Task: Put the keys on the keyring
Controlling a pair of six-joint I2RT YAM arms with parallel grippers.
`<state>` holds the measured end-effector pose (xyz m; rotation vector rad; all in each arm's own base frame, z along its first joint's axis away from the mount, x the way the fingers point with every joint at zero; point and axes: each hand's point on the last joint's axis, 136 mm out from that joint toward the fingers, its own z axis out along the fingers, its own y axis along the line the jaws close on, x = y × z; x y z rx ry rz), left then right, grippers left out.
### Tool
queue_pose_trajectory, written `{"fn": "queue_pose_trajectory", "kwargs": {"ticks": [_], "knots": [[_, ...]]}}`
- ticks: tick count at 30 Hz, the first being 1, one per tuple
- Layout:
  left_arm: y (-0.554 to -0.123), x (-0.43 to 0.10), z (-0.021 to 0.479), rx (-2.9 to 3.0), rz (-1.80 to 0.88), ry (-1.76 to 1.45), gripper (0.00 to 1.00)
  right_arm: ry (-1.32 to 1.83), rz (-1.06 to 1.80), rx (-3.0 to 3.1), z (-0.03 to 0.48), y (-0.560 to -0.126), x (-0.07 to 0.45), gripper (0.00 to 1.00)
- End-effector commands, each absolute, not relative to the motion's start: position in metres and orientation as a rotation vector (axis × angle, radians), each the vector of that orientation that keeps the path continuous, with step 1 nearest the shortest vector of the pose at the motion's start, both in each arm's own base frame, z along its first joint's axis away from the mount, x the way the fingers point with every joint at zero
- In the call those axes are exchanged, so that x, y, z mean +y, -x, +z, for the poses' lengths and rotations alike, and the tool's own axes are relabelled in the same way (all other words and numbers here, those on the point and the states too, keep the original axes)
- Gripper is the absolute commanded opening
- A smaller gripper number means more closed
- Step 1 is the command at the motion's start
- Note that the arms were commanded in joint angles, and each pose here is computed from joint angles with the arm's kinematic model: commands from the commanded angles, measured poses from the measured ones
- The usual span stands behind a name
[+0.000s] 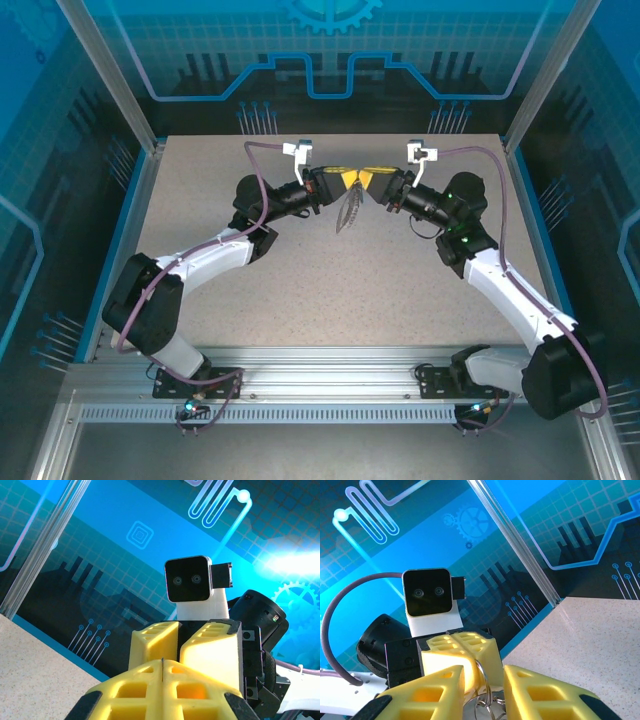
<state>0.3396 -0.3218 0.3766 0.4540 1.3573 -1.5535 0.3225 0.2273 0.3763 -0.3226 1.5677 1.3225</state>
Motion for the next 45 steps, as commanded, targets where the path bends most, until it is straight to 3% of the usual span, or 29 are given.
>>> {"fn": "queue_pose_trajectory", "kwargs": {"ticks": [1, 8, 17, 25, 28, 32, 45], "knots": [[-0.334, -0.320, 0.392, 1.275, -1.544, -0.466, 0.00, 0.346, 1.349, 1.555, 0.375, -0.319, 0.234, 0.28], [-0.334, -0.320, 0.392, 1.277, -1.543, -0.464, 0.00, 0.348, 1.356, 1.559, 0.372, -0.320, 0.235, 0.26], [-0.335, -0.322, 0.391, 1.277, -1.545, -0.466, 0.00, 0.363, 1.386, 1.567, 0.363, -0.318, 0.238, 0.00], [-0.334, -0.323, 0.389, 1.289, -1.547, -0.476, 0.00, 0.398, 1.375, 1.571, 0.364, -0.317, 0.239, 0.00], [-0.331, -0.324, 0.390, 1.301, -1.545, -0.498, 0.18, 0.437, 1.350, 1.570, 0.371, -0.316, 0.236, 0.00], [-0.328, -0.320, 0.391, 1.320, -1.519, -0.523, 0.33, 0.505, 1.319, 1.599, 0.372, -0.314, 0.233, 0.00], [-0.332, -0.299, 0.388, 1.438, -1.440, -0.649, 0.53, 0.634, 1.276, 1.669, 0.365, -0.319, 0.217, 0.00]]}}
